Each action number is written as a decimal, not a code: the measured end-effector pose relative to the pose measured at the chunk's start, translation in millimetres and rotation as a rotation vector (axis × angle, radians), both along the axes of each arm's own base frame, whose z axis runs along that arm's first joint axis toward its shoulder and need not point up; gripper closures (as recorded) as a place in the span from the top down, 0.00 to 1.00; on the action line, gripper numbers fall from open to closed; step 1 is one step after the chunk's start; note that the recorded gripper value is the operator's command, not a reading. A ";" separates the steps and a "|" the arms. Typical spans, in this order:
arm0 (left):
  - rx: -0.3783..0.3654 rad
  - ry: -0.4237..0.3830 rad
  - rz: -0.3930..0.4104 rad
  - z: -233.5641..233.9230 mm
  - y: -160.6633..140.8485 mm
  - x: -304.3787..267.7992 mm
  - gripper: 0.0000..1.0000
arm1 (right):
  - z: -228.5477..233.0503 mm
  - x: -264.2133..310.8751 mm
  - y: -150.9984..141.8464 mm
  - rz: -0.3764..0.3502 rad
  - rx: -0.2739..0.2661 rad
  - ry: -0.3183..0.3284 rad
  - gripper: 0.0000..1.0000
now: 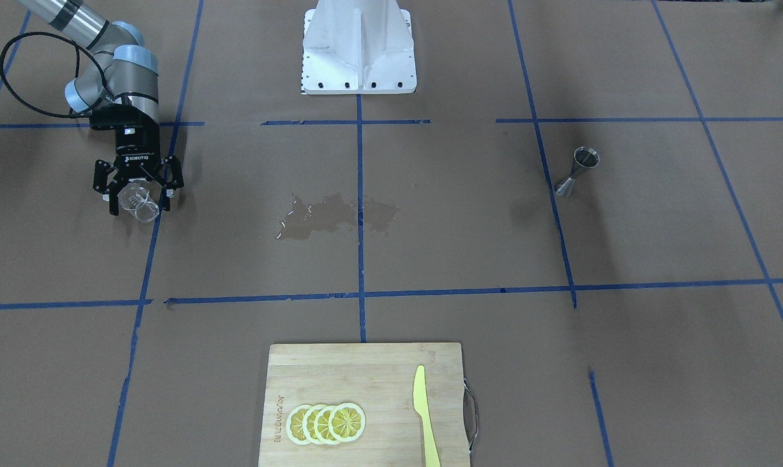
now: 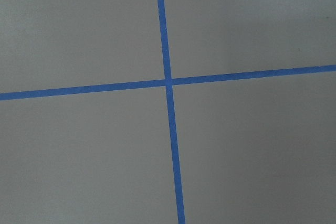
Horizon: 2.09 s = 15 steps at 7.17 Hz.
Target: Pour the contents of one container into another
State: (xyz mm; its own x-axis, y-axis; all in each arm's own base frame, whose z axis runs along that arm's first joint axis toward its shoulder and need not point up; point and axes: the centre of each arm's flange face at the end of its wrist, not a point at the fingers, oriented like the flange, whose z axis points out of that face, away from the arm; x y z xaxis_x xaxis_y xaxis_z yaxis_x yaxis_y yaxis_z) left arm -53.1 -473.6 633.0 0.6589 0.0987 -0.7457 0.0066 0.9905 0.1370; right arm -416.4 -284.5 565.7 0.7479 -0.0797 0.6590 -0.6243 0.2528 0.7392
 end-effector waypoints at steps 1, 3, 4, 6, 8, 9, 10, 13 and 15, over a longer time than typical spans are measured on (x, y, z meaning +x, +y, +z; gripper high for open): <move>0.000 0.000 0.000 -0.2 -0.2 0.0 1.00 | -5.6 2.2 -2.6 0.006 0.003 -0.006 1.00; 0.000 0.000 0.000 -0.3 -0.2 0.0 1.00 | -14.2 13.2 -3.8 0.005 0.015 0.017 1.00; 0.000 0.000 0.000 -0.4 -0.1 -0.1 1.00 | -18.3 27.9 -2.0 0.000 0.021 0.038 1.00; 0.001 0.000 -0.001 -0.4 0.4 -0.6 1.00 | -36.7 54.9 -7.7 -0.036 0.017 0.039 1.00; 0.001 0.000 -0.001 -0.7 0.6 -0.7 1.00 | -38.2 91.7 -56.3 -0.112 -0.033 0.065 1.00; 0.001 0.000 -0.001 -0.5 0.8 -0.7 1.00 | -32.3 123.1 -91.5 -0.172 -0.081 0.093 1.00; 0.002 0.000 -0.001 -0.6 0.6 -0.7 1.00 | -22.2 164.3 -127.1 -0.247 -0.149 0.137 1.00; 0.003 0.000 0.001 0.7 0.5 -0.7 1.00 | 11.8 311.1 -184.8 -0.503 -0.354 0.236 1.00; 0.005 -0.001 0.002 1.8 0.1 -0.7 1.00 | 34.1 417.0 -191.4 -0.686 -0.495 0.250 1.00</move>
